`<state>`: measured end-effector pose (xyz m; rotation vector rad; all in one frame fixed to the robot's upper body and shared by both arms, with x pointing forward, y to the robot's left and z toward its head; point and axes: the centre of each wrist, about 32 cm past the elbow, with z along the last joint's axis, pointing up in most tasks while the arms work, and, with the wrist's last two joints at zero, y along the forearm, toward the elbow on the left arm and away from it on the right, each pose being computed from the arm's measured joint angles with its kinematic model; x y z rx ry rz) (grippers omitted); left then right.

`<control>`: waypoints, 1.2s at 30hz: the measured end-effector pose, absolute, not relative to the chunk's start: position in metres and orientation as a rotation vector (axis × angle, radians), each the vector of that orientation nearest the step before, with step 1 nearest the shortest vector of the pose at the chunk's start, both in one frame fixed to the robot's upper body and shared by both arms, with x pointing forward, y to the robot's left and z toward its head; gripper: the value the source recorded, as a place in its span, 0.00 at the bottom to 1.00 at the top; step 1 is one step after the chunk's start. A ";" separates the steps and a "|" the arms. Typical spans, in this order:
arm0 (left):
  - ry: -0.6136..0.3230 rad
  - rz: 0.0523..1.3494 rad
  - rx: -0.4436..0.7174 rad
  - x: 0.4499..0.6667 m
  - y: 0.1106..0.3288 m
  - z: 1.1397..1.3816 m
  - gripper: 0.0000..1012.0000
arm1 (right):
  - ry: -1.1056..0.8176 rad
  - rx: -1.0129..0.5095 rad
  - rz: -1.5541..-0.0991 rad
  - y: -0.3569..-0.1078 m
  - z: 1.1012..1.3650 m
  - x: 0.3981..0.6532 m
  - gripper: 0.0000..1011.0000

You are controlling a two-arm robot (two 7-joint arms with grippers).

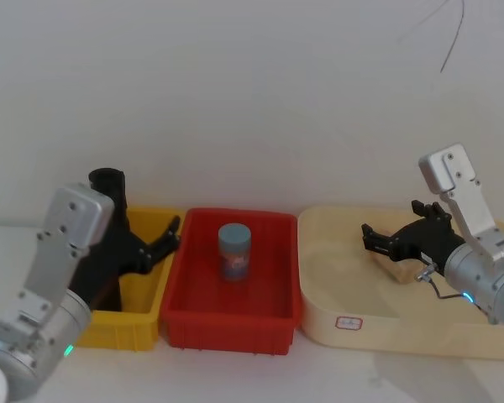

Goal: Pick up the garbage bag with the one hand and transfer it to the other hand.

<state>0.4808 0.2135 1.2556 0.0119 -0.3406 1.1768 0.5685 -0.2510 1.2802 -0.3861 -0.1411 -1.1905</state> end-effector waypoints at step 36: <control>-0.187 1.323 0.109 0.430 0.289 1.275 0.99 | -0.138 -0.387 -1.190 -0.251 1.279 0.569 0.99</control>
